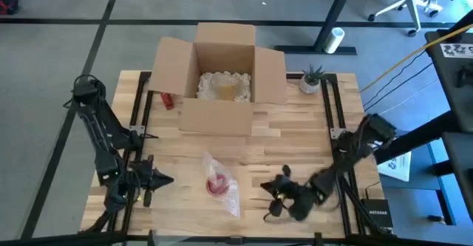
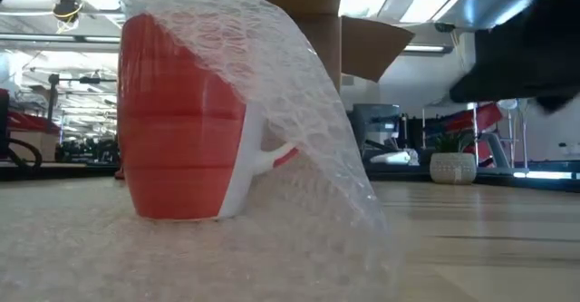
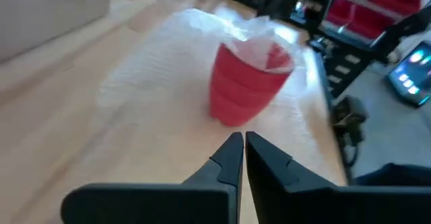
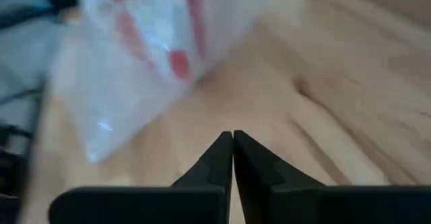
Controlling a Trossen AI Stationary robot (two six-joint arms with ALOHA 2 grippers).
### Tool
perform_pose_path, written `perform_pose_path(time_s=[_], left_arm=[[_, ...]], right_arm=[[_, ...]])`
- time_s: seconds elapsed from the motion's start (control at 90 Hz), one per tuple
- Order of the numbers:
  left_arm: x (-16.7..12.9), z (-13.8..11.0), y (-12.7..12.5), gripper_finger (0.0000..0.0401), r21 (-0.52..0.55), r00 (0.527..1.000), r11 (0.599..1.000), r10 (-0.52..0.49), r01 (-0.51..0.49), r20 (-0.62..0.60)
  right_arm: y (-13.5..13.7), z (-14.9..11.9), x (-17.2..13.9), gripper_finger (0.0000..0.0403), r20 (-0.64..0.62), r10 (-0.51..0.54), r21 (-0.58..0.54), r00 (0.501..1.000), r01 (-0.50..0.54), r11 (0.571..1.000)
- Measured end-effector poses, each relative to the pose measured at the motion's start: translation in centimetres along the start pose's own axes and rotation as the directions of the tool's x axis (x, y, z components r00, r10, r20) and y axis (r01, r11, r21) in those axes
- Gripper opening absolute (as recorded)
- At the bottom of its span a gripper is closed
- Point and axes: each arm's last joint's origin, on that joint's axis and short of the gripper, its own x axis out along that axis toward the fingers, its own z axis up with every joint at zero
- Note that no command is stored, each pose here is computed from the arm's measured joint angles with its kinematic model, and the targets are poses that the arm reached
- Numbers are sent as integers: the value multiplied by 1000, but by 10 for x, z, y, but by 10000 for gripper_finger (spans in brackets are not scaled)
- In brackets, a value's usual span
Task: Wrap mug
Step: Wrap the red mug with bubble wrap
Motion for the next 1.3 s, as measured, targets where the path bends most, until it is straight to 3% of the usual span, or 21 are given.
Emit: perform_pose_path(time_s=[0.067, 0.289, 0.578, 0.789, 1.0, 1.067, 1.189, 1.3], left_arm=[[2, -2, 5, 0, 22, 998, 1000, 19, -18, -63], [4, -8, 20, 8, 30, 950, 994, 110, -106, -291], [1, -10, 30, 98, 72, 921, 981, 191, -177, -338], [-5, -17, 39, 132, 35, 765, 955, 259, -296, -589], [-2, -26, 34, 133, 10, 700, 947, 244, -321, -671], [3, -35, 35, 133, 10, 694, 946, 245, -324, -677], [17, -50, 34, 129, -40, 749, 948, 224, -317, -624], [27, -51, 30, 86, -66, 789, 949, 217, -309, -576]], right_arm=[[-13, 4, 4, 0, 27, 31, 14, 999, -32, 999], [-37, 13, 15, 0, 10, -4, 39, 1000, 3, 999], [-54, 27, 31, 0, -48, 26, 94, 999, -21, 995], [-53, 32, 34, 0, -75, 121, 130, 990, -110, 985], [-51, 32, 34, 0, -94, 161, 164, 983, -144, 976], [-51, 32, 33, 0, -93, 172, 174, 981, -154, 973], [-47, 36, 33, 0, -77, 233, 196, 969, -215, 957], [-44, 38, 33, 0, -62, 270, 192, 961, -254, 948]])
